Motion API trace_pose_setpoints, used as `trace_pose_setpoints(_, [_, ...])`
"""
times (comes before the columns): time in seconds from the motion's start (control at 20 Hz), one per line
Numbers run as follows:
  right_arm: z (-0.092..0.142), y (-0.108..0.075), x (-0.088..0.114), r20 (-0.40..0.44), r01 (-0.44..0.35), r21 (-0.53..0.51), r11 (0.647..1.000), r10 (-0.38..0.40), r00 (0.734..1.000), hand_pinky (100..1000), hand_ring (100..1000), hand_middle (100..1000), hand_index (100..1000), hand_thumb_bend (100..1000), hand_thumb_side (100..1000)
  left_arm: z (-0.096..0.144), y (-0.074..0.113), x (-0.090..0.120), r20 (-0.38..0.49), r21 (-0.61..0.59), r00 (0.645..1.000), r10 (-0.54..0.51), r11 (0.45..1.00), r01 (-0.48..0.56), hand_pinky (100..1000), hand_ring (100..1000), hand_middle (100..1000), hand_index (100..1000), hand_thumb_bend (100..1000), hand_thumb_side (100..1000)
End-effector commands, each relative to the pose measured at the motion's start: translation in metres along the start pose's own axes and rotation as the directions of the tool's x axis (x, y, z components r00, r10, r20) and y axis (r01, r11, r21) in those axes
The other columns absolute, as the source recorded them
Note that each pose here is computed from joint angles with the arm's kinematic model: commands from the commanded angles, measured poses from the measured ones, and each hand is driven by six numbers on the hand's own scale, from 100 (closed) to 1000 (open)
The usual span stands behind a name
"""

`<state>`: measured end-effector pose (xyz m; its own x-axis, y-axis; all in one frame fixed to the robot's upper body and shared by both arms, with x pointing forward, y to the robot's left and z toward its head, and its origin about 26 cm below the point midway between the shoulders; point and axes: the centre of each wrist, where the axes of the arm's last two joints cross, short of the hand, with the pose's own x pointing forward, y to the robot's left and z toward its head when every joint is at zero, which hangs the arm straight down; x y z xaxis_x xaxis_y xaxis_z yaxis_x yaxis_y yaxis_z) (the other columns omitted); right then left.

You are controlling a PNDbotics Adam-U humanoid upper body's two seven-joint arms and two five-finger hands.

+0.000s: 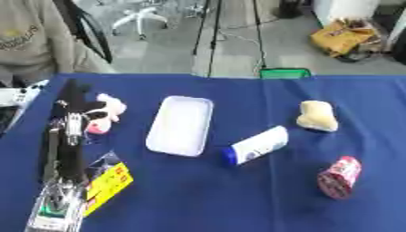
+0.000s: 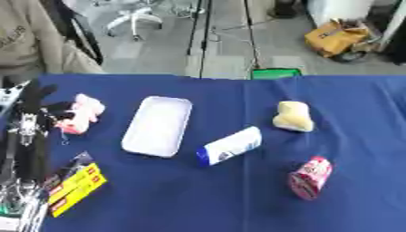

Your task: Pick up objects on the table and place them in the box.

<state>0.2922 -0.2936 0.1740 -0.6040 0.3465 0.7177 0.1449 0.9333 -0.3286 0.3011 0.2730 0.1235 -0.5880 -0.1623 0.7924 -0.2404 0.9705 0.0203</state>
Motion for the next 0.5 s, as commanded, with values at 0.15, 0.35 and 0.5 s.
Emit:
trace_pose_setpoints(0.15, [-0.0036,-0.0020,0.0085,0.038,-0.007,0.000,1.000,0.007,0.999,875,887,796,845,100,516,-0.0039,0.0028,0.0052,0.022,0.000,1.000,-0.011,1.000,0.011,656,682,818,970,472,796])
trace_pose_setpoints(0.35, [-0.0037,-0.0020,0.0085,0.038,-0.007,0.000,1.000,0.007,0.999,875,887,796,845,100,516,-0.0037,0.0029,0.0052,0.022,0.000,1.000,-0.012,1.000,0.012,656,682,818,970,473,795])
trace_pose_setpoints(0.5, [-0.0034,-0.0020,0.0084,0.037,-0.007,0.000,1.000,0.007,0.999,875,887,796,845,100,516,-0.0035,0.0029,0.0051,0.020,-0.001,1.000,-0.012,1.000,0.012,656,681,818,971,473,795])
